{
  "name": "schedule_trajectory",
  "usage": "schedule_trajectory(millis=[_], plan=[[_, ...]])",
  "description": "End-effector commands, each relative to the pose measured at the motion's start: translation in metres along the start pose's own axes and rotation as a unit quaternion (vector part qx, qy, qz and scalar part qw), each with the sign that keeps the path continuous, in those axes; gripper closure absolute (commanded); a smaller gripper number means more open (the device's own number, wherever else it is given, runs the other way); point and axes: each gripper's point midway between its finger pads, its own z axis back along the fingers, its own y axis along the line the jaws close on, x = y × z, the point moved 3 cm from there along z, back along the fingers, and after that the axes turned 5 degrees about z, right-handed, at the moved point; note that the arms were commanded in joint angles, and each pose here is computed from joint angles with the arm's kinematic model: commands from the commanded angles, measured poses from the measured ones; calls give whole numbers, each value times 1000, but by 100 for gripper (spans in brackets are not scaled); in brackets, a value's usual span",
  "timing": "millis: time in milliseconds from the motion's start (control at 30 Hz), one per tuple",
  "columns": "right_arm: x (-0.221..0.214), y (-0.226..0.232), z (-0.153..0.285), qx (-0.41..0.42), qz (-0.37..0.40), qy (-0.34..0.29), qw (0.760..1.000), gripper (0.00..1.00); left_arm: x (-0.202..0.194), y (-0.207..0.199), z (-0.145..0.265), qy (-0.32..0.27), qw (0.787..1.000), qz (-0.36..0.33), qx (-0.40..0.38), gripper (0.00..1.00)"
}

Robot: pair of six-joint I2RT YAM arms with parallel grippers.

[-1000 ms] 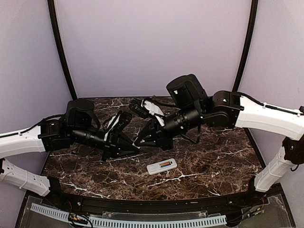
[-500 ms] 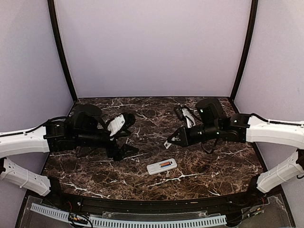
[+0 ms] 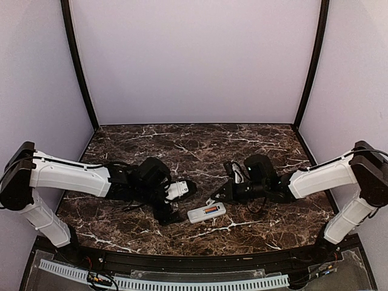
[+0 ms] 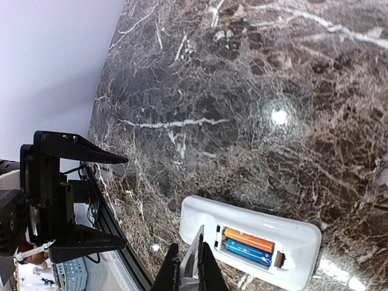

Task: Load the batteries into the remote control
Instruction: Hold the remote control without the battery cover at the center of the board.

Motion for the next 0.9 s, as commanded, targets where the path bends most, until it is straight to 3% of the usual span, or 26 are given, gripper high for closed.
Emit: schedule_trajectory(millis=[0,300,867], plan=[[3,11,-2,57,-6,-20,998,100,5,-9,-15,-8,999,-34,-36,12],[-15,-6,-13,70,-38,-5,997,100,-8,-19,-39,7,997,-25,-78,12],[-19,-13,-13,78,-49,-3,996,100,-11,-12,-55,11,996,4,-83,12]])
